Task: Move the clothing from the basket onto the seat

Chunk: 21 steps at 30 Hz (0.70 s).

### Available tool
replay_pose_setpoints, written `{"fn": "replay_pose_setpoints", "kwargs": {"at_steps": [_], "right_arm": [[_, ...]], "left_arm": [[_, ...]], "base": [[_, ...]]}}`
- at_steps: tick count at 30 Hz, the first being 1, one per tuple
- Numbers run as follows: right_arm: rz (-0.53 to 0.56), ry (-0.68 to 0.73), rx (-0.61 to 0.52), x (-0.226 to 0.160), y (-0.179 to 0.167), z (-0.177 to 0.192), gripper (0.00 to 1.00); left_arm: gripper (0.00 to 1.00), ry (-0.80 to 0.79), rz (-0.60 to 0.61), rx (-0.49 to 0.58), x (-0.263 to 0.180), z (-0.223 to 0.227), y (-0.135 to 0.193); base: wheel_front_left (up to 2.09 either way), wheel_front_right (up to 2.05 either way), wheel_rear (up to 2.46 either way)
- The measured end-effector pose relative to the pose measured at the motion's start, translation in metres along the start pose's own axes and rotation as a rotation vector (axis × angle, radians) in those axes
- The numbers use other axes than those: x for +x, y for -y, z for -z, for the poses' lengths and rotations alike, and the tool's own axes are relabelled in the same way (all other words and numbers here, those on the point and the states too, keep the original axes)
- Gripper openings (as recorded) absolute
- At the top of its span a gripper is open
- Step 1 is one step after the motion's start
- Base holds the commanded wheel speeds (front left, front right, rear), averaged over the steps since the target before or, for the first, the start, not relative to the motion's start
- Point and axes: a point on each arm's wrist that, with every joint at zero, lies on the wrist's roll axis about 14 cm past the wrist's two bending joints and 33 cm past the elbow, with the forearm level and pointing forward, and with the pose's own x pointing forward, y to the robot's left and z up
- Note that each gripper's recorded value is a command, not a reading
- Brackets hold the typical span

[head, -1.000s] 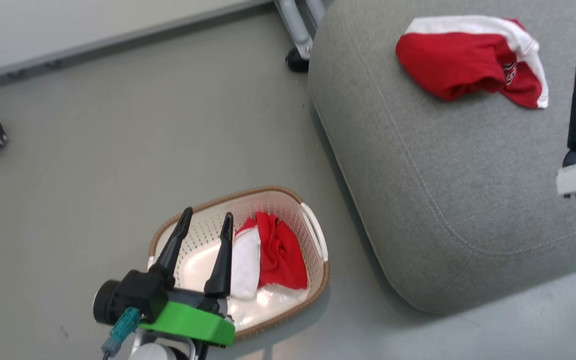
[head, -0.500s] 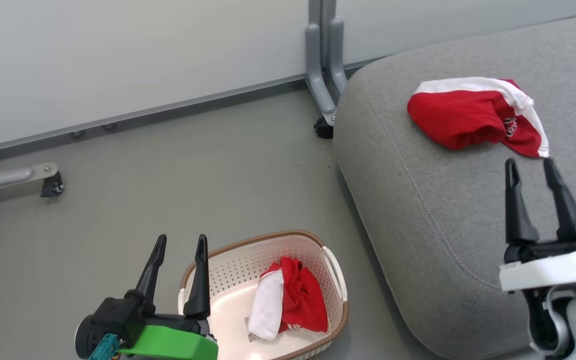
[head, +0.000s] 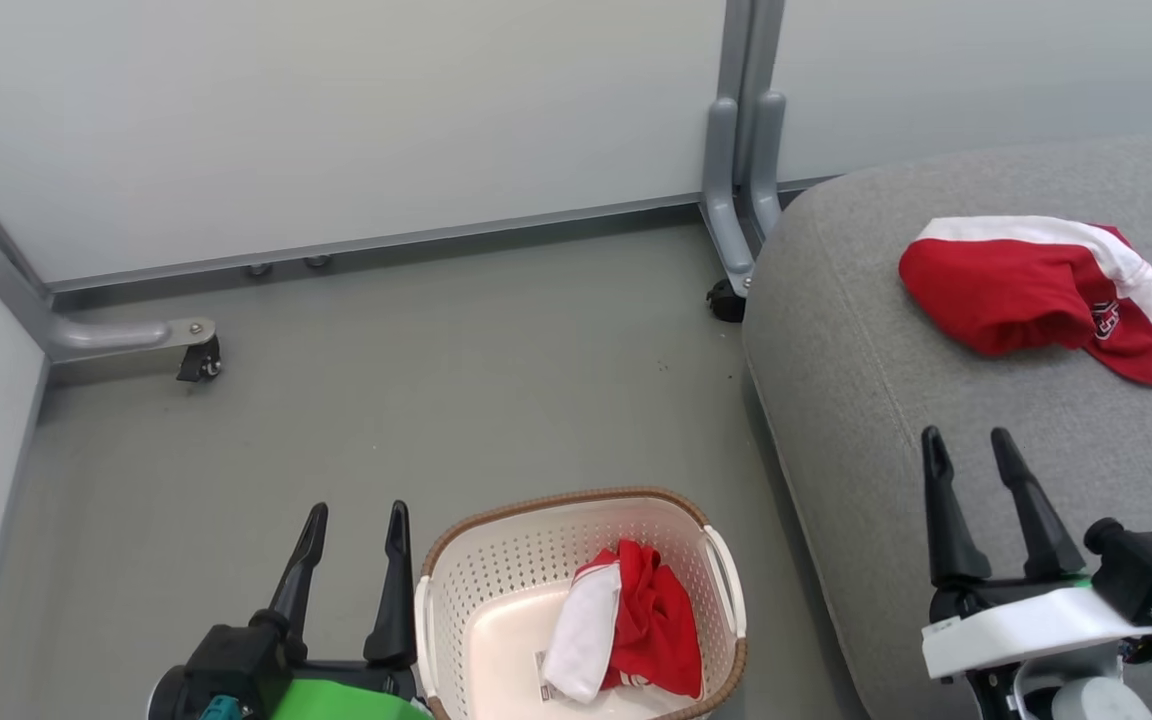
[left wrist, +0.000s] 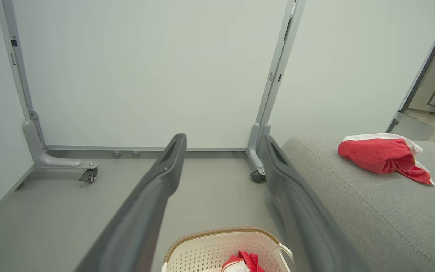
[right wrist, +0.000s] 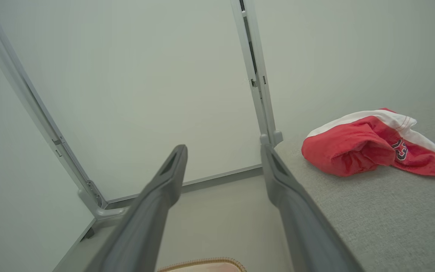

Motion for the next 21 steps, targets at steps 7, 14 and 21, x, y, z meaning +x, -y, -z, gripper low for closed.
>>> {"fn": "replay_pose_setpoints", "kwargs": {"at_steps": [7, 14, 21], "right_arm": [[-0.066, -0.050, -0.046, -0.003, -0.019, 0.015, 1.00], [-0.087, -0.061, -0.054, -0.004, -0.026, 0.019, 1.00], [-0.064, -0.060, -0.036, -0.005, -0.022, 0.019, 1.00]], "left_arm": [[1.00, 0.015, -0.052, -0.009, -0.013, -0.005, -0.011], [1.00, 0.028, -0.073, -0.006, -0.020, -0.009, -0.016], [1.00, 0.025, -0.076, -0.006, -0.021, -0.008, -0.017]], "base": [[0.00, 0.00, 0.00], [0.00, 0.00, 0.00], [0.00, 0.00, 0.00]]}}
